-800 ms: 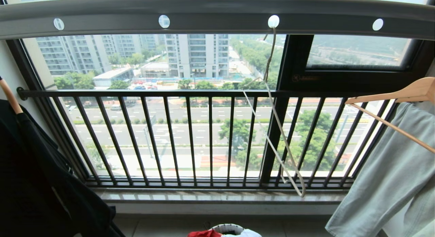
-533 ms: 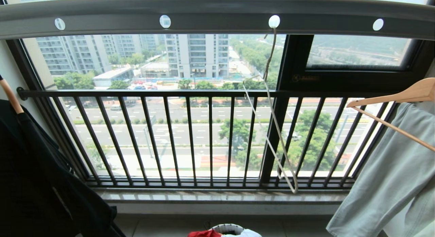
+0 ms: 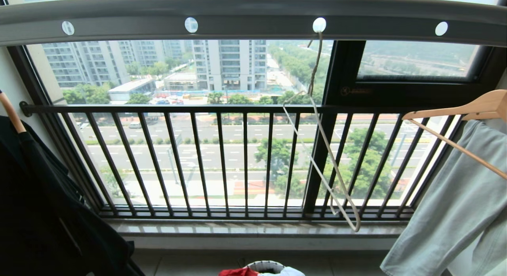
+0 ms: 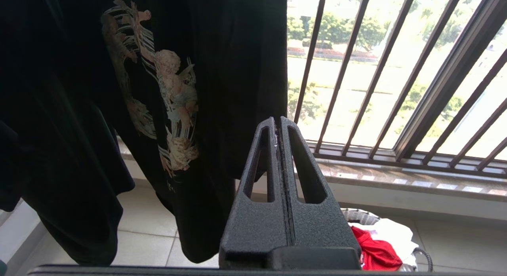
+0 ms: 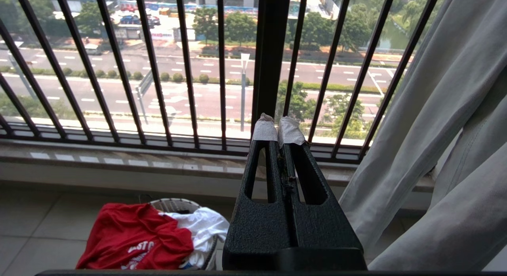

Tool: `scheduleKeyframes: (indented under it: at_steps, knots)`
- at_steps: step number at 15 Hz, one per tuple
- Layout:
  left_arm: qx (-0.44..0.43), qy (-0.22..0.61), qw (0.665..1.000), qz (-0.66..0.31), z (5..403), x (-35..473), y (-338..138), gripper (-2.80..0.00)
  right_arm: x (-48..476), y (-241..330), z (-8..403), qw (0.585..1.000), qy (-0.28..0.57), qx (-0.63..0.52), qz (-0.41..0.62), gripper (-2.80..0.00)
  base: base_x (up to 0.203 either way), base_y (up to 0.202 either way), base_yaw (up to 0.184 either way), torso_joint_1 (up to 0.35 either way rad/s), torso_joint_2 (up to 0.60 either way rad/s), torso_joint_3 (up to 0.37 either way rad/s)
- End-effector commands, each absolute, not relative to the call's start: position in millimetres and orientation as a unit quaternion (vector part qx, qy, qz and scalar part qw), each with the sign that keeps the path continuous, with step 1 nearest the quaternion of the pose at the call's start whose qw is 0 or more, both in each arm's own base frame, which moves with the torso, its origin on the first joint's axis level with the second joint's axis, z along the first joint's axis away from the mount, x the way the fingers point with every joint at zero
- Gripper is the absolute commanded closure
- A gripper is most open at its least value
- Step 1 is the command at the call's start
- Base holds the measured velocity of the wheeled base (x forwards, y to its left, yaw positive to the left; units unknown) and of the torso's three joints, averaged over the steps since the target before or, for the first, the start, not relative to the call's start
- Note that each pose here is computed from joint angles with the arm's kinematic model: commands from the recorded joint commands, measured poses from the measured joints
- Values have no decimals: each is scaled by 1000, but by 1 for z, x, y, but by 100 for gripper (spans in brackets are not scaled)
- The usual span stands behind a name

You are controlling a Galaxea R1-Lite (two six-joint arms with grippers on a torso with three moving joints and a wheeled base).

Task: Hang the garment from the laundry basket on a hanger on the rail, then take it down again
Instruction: Pick up the clothes rack on the clothesline

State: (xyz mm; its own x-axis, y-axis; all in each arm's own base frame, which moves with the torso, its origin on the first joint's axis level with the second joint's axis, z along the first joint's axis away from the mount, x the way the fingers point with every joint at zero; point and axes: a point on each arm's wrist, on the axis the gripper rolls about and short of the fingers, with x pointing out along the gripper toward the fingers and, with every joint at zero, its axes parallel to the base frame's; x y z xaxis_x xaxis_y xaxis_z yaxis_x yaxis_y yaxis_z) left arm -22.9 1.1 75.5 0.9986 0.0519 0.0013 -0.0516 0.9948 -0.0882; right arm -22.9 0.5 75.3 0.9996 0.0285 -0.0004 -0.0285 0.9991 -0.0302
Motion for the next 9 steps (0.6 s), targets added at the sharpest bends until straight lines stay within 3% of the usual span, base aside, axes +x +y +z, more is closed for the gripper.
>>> scheduleKeyframes:
  at_steps: [1, 9]
  knots:
    - [-44, -1, 999, 27, 75, -23, 1, 0, -23, 1, 75, 1000, 1, -15, 15, 0, 0, 0, 0, 0, 0, 0]
    - [-44, -2, 999, 27, 75, -23, 1, 0, -23, 0, 75, 1000, 2, -15, 14, 0, 0, 0, 0, 0, 0, 0]
